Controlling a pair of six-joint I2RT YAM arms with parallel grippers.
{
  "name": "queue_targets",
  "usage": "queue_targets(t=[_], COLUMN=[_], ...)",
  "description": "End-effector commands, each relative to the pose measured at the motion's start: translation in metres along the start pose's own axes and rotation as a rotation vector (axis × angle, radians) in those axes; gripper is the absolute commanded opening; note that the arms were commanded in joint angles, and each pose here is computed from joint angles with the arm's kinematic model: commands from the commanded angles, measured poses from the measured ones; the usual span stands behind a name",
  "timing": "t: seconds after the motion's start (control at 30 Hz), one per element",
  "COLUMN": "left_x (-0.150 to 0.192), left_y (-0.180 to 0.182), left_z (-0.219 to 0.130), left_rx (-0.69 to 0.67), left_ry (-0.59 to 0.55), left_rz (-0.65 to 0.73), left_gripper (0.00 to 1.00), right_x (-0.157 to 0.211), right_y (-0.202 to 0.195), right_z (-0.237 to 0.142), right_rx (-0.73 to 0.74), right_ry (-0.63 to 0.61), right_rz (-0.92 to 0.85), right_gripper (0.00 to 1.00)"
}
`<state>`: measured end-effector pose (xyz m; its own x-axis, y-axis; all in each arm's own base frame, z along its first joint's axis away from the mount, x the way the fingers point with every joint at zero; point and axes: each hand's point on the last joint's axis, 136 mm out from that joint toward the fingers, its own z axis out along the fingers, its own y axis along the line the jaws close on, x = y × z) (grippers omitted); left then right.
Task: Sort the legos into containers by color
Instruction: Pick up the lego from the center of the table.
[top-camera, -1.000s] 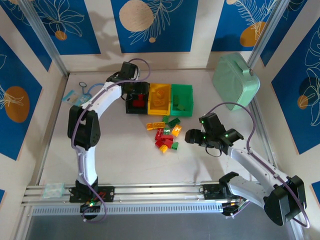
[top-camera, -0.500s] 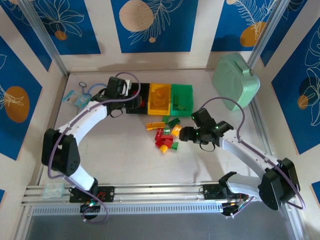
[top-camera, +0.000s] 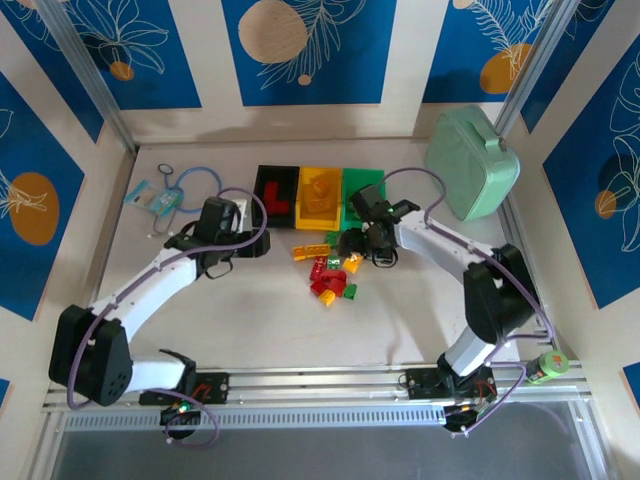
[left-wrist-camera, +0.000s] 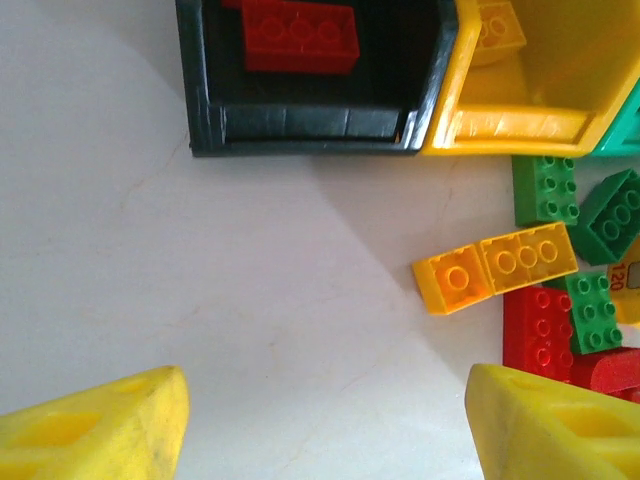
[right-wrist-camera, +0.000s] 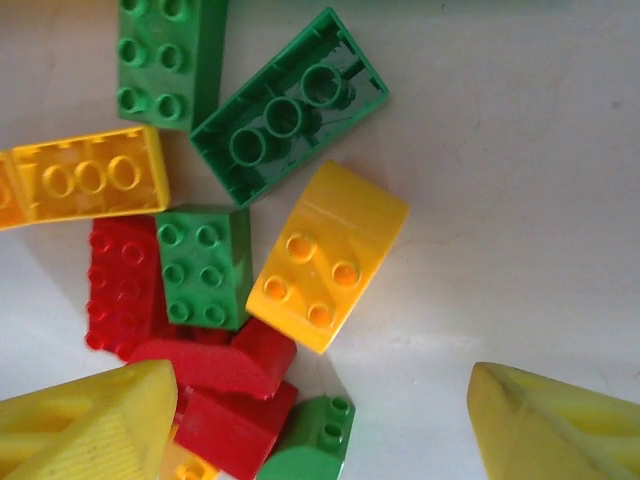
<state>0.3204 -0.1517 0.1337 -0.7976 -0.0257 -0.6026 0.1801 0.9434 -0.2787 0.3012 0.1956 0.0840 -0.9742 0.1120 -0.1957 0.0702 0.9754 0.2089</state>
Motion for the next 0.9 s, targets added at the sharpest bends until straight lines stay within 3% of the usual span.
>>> queue_targets(t=[0.0, 0.4, 0.87], left_x=[0.008, 0.027, 0.031], left_y=[-0.006, -0.003, -0.002], left_z=[-0.004, 0.005, 0.008], left_rx=[0.032, 0.050, 0.050], left_ry=[-0.008, 0.003, 0.009], left_rz=[-0.014, -0.036, -0.033], left_gripper=[0.72, 0.70, 0.67], right_x=[0.000, -0.005, 0.008], right_y=[-0.003, -0.004, -0.011], right_z=[0.007, 0.043, 0.029], right_rx=[0.060, 0.131, 0.183], right_ry=[0.039, 0.087, 0.051], right_rz=[0.031, 0.088, 0.077], right_gripper=[0.76, 0.68, 0.39])
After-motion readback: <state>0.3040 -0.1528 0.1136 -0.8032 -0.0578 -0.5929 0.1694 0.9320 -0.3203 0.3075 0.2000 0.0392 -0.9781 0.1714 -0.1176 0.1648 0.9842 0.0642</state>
